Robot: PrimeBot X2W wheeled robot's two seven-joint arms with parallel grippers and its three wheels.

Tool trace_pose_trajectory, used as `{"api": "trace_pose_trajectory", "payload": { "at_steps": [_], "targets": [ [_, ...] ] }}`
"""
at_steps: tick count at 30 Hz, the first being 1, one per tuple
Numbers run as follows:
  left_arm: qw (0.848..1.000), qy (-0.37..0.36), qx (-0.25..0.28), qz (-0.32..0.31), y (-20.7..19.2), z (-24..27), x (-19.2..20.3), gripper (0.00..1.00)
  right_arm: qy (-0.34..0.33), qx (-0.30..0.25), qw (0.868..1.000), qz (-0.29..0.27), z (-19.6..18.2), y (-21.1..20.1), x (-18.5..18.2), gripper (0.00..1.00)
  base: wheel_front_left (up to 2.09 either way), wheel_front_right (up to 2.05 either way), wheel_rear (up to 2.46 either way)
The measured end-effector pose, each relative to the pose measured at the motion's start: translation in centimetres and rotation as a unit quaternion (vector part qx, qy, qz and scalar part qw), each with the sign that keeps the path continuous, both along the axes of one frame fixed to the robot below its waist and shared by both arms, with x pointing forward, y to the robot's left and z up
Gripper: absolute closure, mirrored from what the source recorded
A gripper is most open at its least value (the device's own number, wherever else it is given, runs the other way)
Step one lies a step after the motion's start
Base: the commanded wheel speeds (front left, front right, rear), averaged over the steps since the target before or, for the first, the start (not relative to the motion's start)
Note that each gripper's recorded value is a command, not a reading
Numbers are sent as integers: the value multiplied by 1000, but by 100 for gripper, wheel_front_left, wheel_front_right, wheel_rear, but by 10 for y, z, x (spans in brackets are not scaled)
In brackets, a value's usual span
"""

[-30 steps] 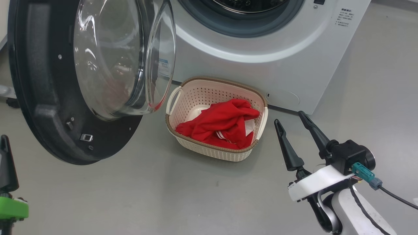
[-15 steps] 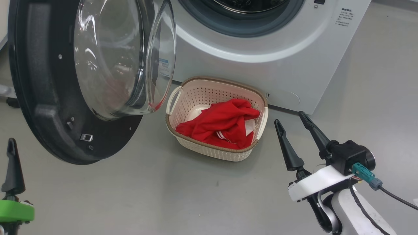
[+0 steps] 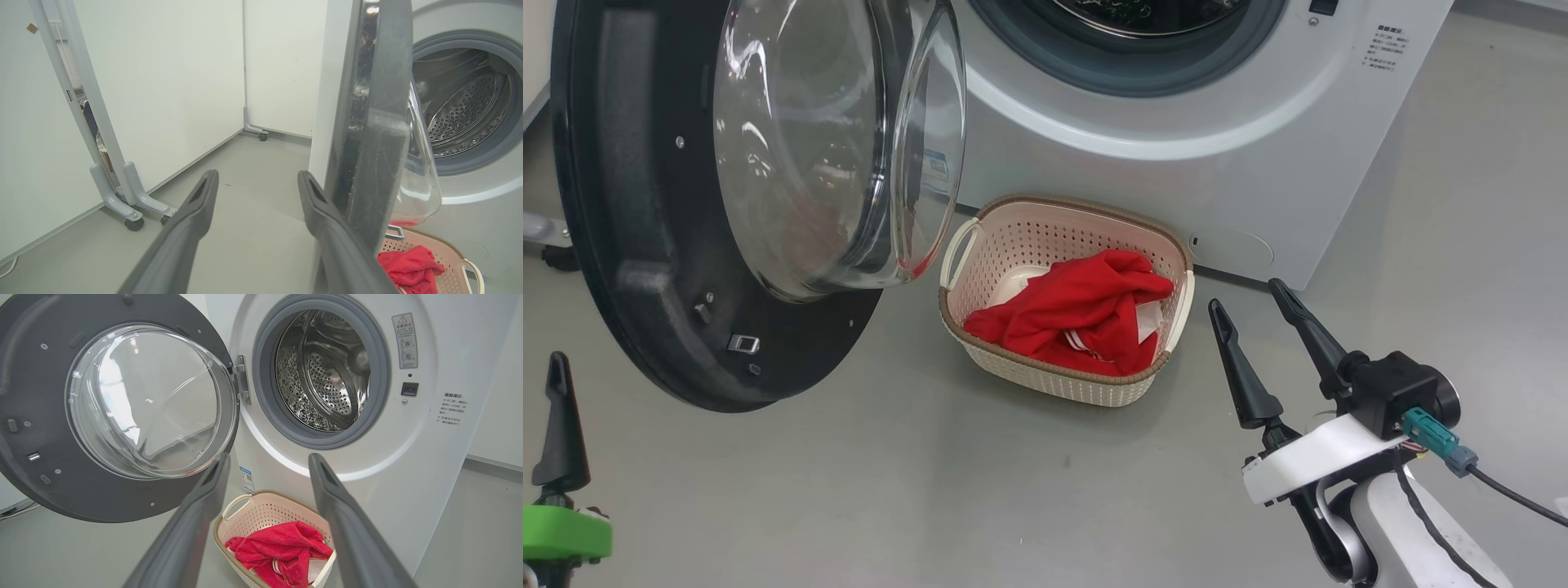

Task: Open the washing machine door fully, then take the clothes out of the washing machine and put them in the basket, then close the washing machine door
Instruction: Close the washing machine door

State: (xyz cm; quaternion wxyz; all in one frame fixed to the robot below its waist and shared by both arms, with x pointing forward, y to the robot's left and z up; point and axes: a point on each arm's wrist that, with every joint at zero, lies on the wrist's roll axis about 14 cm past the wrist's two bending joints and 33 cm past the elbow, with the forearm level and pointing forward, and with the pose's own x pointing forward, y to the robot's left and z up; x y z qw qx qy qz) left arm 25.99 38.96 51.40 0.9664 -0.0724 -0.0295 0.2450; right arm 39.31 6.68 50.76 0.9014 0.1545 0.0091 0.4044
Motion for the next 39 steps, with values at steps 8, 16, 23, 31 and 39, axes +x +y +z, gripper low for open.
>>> {"api": "trace_pose_trajectory", "payload": {
  "at_steps": [8,16,23,31,39],
  "targets": [
    [1000,1,-1,3,1,-2,-2,0,2,2,1000,1,0,1,0,0,0,0,0],
    [1000,2,-1,5,2,-3,-4,0,2,2,1000,1,0,1,-1,0,0,0,0],
    [1000,2,0,5,2,-4,-4,0,2,2,1000,0,0,1,-1,0,0,0,0],
    [1000,4,-1,-1,-1,-5,-3,100,1,1,1000,2,1,2,-2,0,0,0,0],
    [1000,-6,-14,0,-1,-4,-3,100,0,0,1000,4,1,3,-4,0,0,0,0]
  ]
}}
